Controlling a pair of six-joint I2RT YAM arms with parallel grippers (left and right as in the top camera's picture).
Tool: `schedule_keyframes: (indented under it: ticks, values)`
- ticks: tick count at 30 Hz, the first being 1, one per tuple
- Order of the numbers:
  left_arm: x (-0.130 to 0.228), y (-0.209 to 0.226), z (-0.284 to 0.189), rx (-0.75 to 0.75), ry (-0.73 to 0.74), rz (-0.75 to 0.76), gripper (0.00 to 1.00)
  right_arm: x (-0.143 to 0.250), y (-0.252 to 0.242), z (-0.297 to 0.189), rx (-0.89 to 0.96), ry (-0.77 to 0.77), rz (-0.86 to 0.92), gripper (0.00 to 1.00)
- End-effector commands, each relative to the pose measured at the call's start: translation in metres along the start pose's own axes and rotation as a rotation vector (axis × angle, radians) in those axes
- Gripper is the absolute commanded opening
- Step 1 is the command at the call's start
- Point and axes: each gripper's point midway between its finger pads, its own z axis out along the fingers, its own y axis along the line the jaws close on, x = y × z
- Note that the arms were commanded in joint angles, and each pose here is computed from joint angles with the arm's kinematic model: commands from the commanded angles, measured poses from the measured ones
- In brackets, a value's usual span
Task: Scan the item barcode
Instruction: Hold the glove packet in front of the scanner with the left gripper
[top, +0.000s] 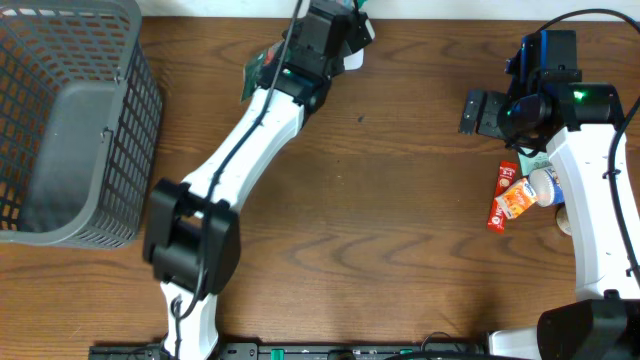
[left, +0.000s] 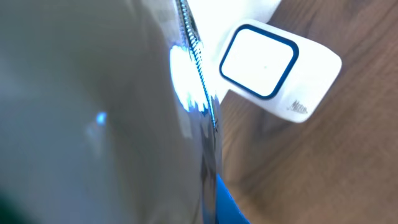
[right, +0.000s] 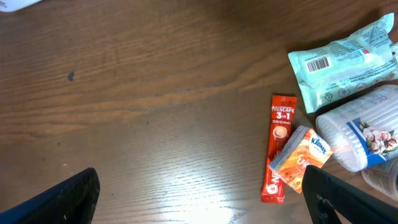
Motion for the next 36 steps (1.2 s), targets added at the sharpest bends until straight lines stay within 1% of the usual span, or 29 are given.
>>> schedule_keyframes:
  ticks: [1,6,8,13,20,27,36]
  values:
    - [0.012,-0.016,0.038,-0.031,0.034,0.111,0.07,-0.004,0.000,-0.003,0.000,-0.012,-0.013,0.99]
    - [0.021,-0.017,0.078,-0.172,0.063,0.196,0.07,-0.004,0.000,-0.003,0.001,-0.012,-0.014,0.99]
    - [0.026,-0.020,0.088,-0.198,0.071,0.225,0.07,-0.004,0.000,-0.003,0.001,-0.012,-0.013,0.99]
    - [0.039,-0.029,0.101,-0.185,0.093,0.251,0.07,-0.004,0.000,-0.003,0.001,-0.012,-0.013,0.99]
    - [0.042,-0.030,0.102,-0.176,0.098,0.252,0.07,-0.004,0.000,-0.003,0.001,-0.012,-0.013,0.99]
    - [0.042,-0.061,0.106,-0.034,0.053,0.279,0.08,-0.004,0.000,-0.003,0.001,-0.012,-0.013,0.99]
    - [0.039,-0.051,0.107,-0.068,0.032,0.262,0.07,-0.004,0.000,-0.003,0.001,-0.012,-0.013,0.99]
